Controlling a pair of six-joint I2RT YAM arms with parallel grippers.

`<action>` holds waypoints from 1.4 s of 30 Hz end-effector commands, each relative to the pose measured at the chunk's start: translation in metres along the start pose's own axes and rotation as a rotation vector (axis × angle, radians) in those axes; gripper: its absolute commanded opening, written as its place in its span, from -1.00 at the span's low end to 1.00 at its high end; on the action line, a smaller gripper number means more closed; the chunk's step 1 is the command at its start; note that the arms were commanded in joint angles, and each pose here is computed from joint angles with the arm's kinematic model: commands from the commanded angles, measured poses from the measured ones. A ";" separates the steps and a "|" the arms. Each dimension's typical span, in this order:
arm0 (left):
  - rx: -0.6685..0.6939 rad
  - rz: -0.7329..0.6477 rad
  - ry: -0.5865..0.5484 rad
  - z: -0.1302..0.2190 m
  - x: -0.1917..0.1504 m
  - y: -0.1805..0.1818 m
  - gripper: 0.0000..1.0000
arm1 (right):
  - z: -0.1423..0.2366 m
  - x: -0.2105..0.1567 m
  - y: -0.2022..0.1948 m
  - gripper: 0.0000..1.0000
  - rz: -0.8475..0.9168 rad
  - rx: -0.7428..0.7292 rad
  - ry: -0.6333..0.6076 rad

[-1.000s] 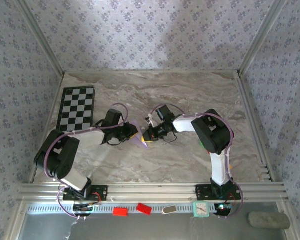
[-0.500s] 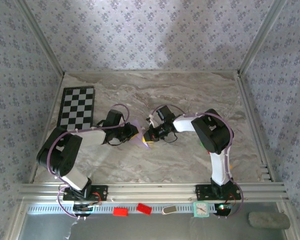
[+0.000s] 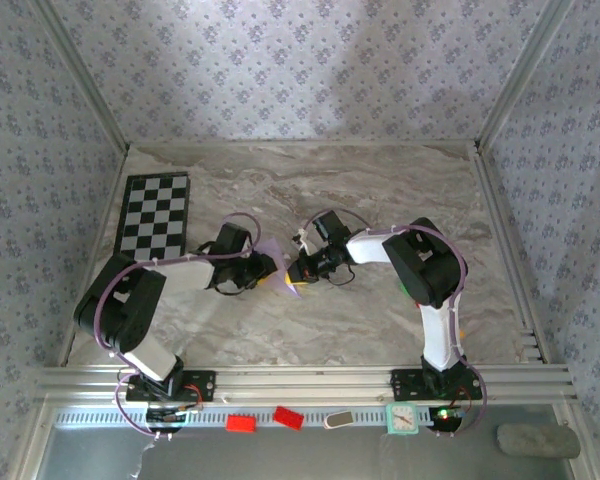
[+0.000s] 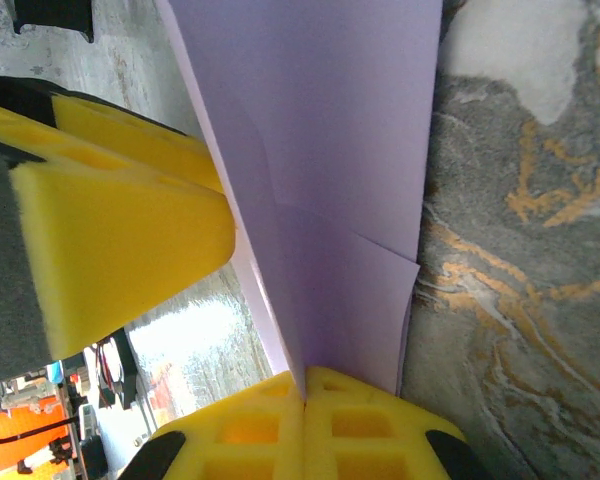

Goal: Fold a paper plane with a square sheet of paper (pick it up from the middle)
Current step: Fourth fold the wing at the center of the table.

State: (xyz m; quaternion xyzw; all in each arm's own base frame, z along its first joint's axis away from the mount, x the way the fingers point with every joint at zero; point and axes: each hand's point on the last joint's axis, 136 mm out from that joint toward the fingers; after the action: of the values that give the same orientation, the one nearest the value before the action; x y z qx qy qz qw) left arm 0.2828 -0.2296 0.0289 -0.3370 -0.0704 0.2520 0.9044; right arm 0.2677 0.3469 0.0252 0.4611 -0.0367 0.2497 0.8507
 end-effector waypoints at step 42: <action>0.629 0.154 0.000 -0.017 -0.019 0.099 0.24 | 0.015 -0.021 -0.009 -0.56 0.028 -0.167 0.014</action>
State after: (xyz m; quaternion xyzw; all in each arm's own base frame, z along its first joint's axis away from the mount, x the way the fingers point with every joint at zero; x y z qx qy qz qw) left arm 0.2906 -0.2325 0.0142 -0.1906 -0.0391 0.3091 0.9309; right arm 0.2633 0.3295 0.0278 0.4073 -0.0658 0.2566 0.8741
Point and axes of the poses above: each hand's point on the last joint's axis, 136 mm out from that joint toward the fingers, its own z axis back along the fingers, its own y axis along the line the jaws close on, x = y × z, and after that the axes turned 9 degrees about z, right-handed
